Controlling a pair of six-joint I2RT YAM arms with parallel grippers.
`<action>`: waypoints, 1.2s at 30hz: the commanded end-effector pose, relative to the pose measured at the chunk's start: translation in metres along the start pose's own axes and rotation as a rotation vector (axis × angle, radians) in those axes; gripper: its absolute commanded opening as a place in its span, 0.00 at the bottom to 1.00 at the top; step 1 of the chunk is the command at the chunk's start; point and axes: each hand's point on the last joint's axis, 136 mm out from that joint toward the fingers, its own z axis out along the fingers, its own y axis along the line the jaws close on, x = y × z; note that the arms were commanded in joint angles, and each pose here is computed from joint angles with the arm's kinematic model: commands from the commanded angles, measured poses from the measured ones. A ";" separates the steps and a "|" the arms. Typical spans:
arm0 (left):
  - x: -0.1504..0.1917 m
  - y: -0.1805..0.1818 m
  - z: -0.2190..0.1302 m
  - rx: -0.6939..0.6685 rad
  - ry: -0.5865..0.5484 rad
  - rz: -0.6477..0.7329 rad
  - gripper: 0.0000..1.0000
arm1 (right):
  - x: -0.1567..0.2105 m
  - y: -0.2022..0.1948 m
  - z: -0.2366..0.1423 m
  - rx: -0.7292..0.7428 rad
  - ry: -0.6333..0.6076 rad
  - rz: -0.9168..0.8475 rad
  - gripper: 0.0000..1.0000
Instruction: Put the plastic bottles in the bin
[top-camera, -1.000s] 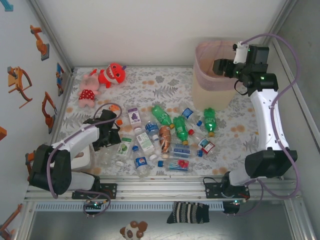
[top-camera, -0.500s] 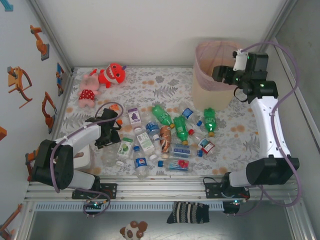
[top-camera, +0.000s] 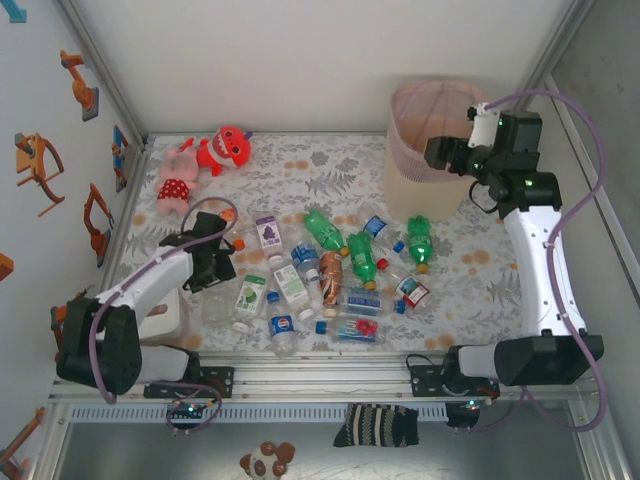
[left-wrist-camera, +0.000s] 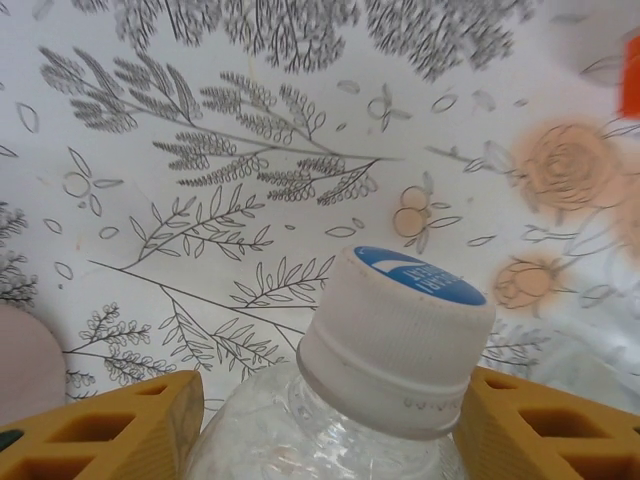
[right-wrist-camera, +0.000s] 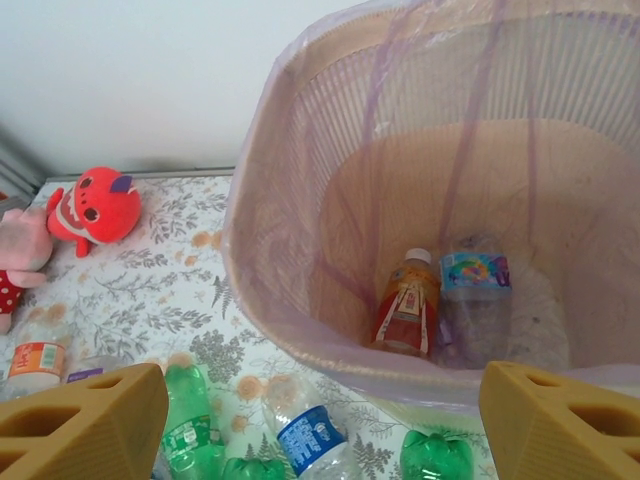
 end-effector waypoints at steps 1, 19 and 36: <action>-0.014 -0.007 -0.030 0.074 -0.059 0.019 0.58 | 0.004 0.018 -0.009 -0.052 -0.007 0.000 0.80; -0.047 -0.108 -0.258 1.067 -0.574 0.226 0.53 | 0.038 0.174 -0.018 -0.561 -0.095 -0.192 0.80; -0.037 -0.126 -0.403 1.551 -0.754 0.396 0.50 | 0.076 0.339 -0.073 -1.172 -0.157 -0.384 0.86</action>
